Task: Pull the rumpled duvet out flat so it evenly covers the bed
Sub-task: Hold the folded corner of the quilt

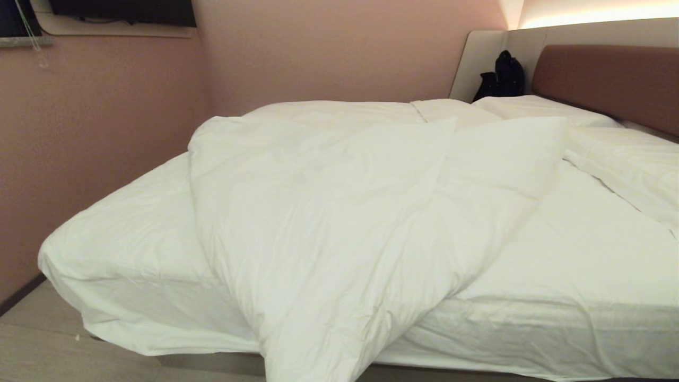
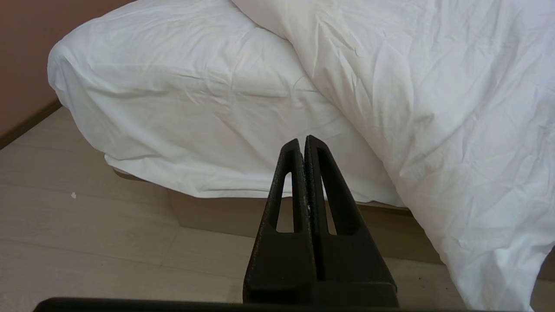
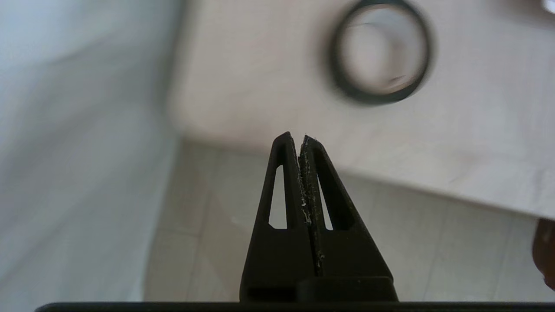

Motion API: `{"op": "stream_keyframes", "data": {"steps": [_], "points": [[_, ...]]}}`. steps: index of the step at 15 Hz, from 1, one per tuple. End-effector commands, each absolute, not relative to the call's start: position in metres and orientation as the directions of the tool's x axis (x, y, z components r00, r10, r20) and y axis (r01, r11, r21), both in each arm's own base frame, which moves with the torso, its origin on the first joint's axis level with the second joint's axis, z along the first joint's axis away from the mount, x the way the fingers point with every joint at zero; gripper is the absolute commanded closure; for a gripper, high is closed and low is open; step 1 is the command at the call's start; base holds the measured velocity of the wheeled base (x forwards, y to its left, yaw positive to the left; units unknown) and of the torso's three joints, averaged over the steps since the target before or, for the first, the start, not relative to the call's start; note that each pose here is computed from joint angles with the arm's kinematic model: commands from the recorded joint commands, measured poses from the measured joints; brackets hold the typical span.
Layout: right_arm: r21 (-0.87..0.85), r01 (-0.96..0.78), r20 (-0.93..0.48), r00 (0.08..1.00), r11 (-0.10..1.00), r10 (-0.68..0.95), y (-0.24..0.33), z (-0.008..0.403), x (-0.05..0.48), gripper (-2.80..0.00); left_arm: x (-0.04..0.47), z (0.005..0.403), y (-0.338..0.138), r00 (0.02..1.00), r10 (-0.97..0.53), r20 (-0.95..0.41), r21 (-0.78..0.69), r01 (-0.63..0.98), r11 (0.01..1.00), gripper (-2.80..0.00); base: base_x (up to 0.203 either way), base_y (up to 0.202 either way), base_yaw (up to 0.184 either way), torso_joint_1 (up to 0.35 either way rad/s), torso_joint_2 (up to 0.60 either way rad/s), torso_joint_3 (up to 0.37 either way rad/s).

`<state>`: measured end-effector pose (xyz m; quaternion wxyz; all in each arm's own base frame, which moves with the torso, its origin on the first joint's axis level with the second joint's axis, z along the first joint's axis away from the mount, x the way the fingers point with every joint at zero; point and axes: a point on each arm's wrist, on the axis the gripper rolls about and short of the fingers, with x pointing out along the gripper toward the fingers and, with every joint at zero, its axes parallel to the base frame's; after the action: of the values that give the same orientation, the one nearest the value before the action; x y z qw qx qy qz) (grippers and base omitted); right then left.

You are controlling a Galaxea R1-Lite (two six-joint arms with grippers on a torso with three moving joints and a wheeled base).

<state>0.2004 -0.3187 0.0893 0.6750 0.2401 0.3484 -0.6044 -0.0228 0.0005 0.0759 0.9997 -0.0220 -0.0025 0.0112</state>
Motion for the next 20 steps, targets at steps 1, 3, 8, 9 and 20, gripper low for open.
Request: {"op": "stream_keyframes", "data": {"steps": [1,3,8,9,20], "points": [[-0.063,0.977,-0.728,0.096,0.206,-0.678,-0.293,0.114,0.214,0.00,-0.023,0.076,0.001,1.000,0.023,0.005,-0.045,-0.023,0.999,0.00,0.000,0.000,0.000,0.000,0.00,0.000],[-0.051,0.972,-0.726,0.120,0.227,-0.677,-0.281,0.118,0.220,0.00,-0.023,0.076,0.001,1.000,0.023,0.005,-0.045,-0.023,0.999,0.00,0.000,0.000,0.000,0.000,0.00,0.000],[0.034,0.910,-0.670,0.327,0.413,-0.667,-0.197,0.157,0.249,0.00,-0.023,0.076,0.001,1.000,0.023,0.005,-0.045,-0.023,0.999,0.00,0.000,0.000,0.000,0.000,0.00,0.000],[0.046,0.907,-0.666,0.340,0.419,-0.664,-0.191,0.160,0.250,0.00,-0.023,0.076,0.001,1.000,0.023,0.005,-0.045,-0.023,0.999,0.00,0.000,0.000,0.000,0.000,0.00,0.000],[0.185,0.691,-0.505,0.677,0.699,-0.536,-0.078,0.224,0.261,0.00,-0.023,0.076,0.001,1.000,0.023,0.005,-0.045,-0.023,0.999,0.00,0.000,0.000,0.000,0.000,0.00,0.000]]}}
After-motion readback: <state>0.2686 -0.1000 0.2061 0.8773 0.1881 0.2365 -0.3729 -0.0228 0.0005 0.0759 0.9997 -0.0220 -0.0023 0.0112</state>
